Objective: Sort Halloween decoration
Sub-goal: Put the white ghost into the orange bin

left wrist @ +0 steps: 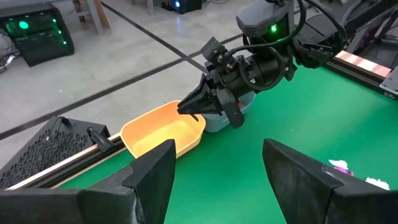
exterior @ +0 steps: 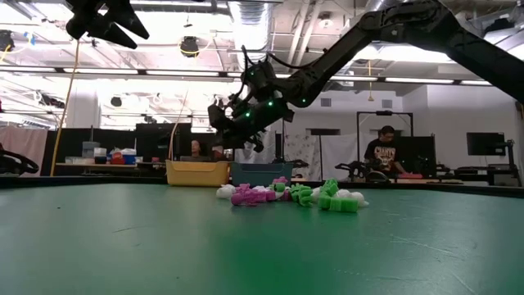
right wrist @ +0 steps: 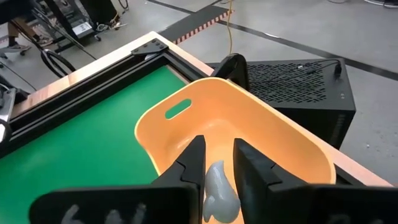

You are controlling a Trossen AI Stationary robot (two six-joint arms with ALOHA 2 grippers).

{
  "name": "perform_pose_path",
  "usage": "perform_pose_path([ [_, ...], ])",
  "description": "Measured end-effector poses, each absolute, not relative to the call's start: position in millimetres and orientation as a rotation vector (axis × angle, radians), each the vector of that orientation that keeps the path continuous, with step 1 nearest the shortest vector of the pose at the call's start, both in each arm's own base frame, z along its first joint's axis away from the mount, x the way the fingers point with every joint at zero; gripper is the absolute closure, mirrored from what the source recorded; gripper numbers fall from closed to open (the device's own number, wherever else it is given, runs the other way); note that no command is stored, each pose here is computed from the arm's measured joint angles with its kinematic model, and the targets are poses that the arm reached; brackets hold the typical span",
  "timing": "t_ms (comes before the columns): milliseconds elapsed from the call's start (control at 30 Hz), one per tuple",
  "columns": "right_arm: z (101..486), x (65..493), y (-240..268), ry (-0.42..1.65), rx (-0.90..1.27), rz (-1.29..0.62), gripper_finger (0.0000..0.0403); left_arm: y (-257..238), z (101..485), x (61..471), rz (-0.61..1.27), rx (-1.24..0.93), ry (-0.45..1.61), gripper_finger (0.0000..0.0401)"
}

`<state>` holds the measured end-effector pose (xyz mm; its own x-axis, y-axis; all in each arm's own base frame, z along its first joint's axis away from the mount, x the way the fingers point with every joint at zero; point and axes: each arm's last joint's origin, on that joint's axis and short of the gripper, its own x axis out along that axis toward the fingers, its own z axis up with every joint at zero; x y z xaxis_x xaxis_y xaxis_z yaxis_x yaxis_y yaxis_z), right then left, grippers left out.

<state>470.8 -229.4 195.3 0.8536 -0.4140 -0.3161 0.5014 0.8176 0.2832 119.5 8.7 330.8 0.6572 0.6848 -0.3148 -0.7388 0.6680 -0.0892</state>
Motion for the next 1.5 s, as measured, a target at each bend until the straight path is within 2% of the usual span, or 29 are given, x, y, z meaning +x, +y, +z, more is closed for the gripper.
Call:
perform_pose_path([
  [433, 202.8, 470.6, -228.6, 0.224, 0.327, -0.464, 0.0290, 8.7, 330.8, 119.6, 0.814, -0.226, 0.262, 0.0170],
  [667, 280.6, 452.2, -203.5, 0.192, 0.157, -0.337, 0.0290, 8.7, 330.8, 119.6, 0.814, -0.225, 0.263, 0.0170],
  [900, 390.4, 374.1, -168.5, 0.274, -0.078, -0.351, 0.0290, 8.7, 330.8, 119.6, 0.813, -0.220, 0.265, 0.0170],
  [1033, 425.4, 320.6, -144.8, 0.386, -0.092, -0.348, 0.0290, 8.4, 330.7, 119.8, 0.801, -0.220, 0.270, 0.0170],
  [1267, 434.3, 237.6, -85.5, 0.743, 0.016, -0.409, 0.0300, 8.0, 330.5, 120.1, 0.781, -0.227, 0.277, 0.0170],
  [1400, 425.7, 194.1, -47.0, 0.716, 0.068, -0.510, 0.0306, 8.0, 330.5, 120.0, 0.782, -0.226, 0.276, 0.0170],
  [1500, 404.0, 172.4, -26.2, 0.631, 0.125, -0.619, 0.0307, 8.0, 330.5, 120.1, 0.782, -0.226, 0.277, 0.0170],
])
